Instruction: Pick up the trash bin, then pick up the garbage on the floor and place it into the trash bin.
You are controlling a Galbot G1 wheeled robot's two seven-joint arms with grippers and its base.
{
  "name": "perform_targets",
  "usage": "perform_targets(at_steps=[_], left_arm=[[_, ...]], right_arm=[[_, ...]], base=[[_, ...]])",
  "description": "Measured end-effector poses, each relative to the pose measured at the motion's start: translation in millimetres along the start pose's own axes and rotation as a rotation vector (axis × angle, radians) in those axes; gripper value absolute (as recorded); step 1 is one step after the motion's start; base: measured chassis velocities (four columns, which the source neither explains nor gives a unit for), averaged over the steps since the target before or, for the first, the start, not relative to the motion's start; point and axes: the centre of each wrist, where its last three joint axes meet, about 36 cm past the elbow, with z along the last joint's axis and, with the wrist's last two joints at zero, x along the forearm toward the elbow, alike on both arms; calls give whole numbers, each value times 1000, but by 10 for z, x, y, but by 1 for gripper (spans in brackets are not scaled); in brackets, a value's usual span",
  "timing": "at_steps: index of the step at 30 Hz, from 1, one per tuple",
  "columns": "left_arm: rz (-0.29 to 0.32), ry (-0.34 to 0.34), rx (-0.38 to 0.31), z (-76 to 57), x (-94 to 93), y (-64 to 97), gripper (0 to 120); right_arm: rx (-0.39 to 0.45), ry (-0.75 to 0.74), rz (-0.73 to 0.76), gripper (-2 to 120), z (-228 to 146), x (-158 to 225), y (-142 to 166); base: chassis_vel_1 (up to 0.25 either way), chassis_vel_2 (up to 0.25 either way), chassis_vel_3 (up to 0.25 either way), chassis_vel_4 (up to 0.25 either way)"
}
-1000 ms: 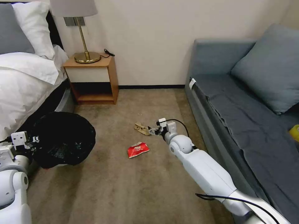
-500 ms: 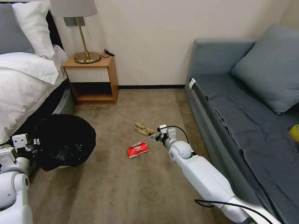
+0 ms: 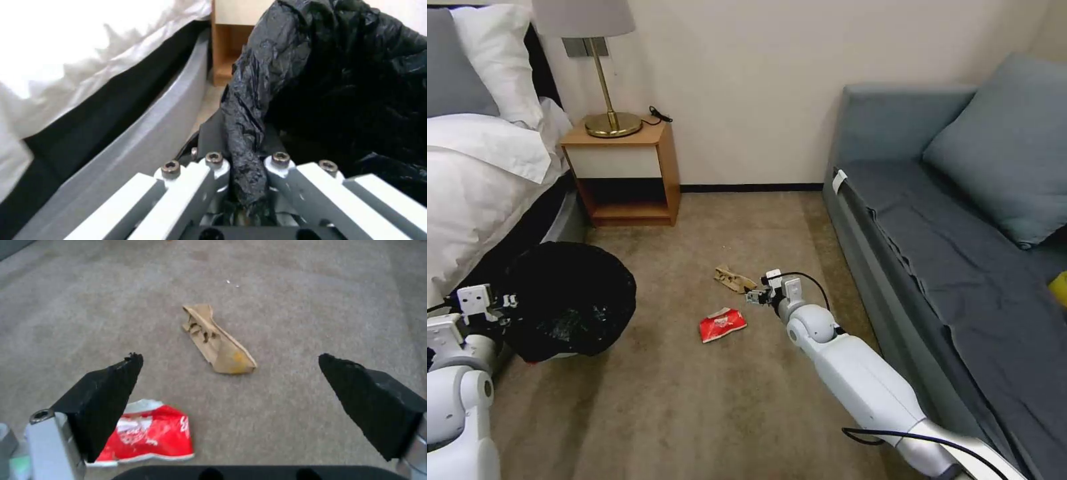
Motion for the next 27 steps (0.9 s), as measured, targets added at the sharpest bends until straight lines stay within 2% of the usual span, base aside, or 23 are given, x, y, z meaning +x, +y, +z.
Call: perform_targets(at_steps=[9,27], left_arm=[[0,11,8,9,37,-40,3],[-17,26,3,64,23,23,3]], right_arm=[[6,5,-14,100,28,-17,76],[23,19,-24,100,72,-47,112]], base=[[-66,75,70,-78],[-62,58,59,-59]])
